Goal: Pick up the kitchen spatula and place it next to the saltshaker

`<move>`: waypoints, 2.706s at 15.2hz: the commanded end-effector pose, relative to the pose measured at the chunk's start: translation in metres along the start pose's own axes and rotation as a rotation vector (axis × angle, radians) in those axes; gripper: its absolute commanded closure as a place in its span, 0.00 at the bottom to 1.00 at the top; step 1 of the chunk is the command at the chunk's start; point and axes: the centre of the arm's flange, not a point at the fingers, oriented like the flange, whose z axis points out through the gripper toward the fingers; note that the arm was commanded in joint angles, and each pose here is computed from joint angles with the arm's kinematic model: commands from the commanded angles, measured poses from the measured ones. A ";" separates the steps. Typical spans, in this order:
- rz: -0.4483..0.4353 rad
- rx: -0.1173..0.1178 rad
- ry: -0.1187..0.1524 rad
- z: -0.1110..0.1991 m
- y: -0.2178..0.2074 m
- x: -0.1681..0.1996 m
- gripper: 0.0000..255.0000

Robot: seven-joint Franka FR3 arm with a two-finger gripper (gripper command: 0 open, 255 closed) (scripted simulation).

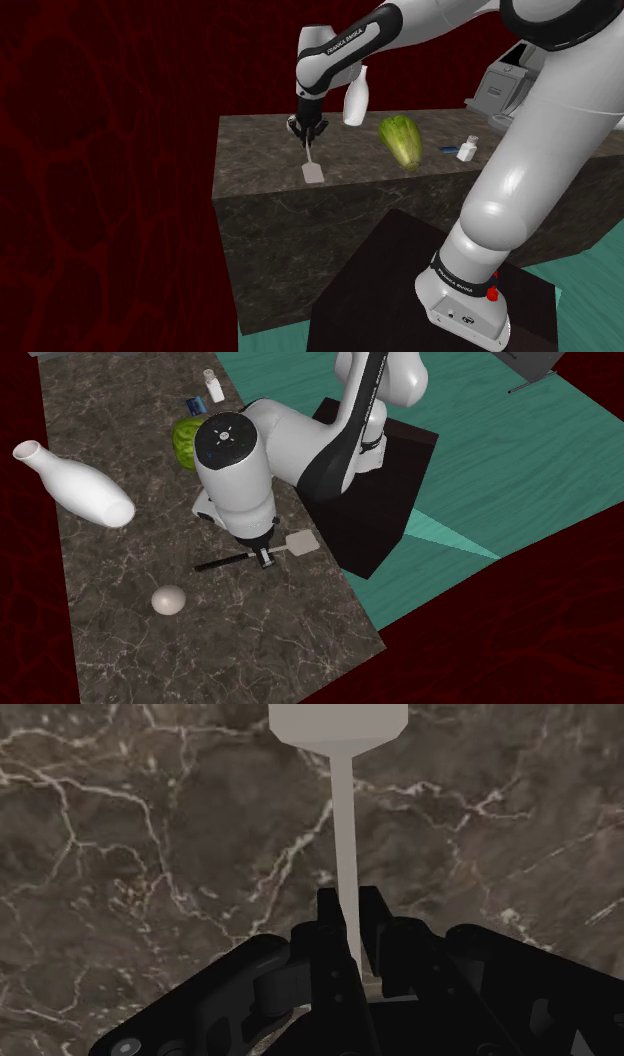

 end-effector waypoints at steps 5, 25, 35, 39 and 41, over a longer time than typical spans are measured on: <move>0.000 0.000 0.000 -0.031 0.000 0.003 1.00; 0.000 0.000 0.000 -0.111 0.052 0.019 1.00; 0.000 0.000 0.000 -0.109 0.181 0.045 1.00; 0.000 0.000 0.000 -0.108 0.233 0.056 1.00; 0.000 0.000 0.000 -0.108 0.259 0.061 1.00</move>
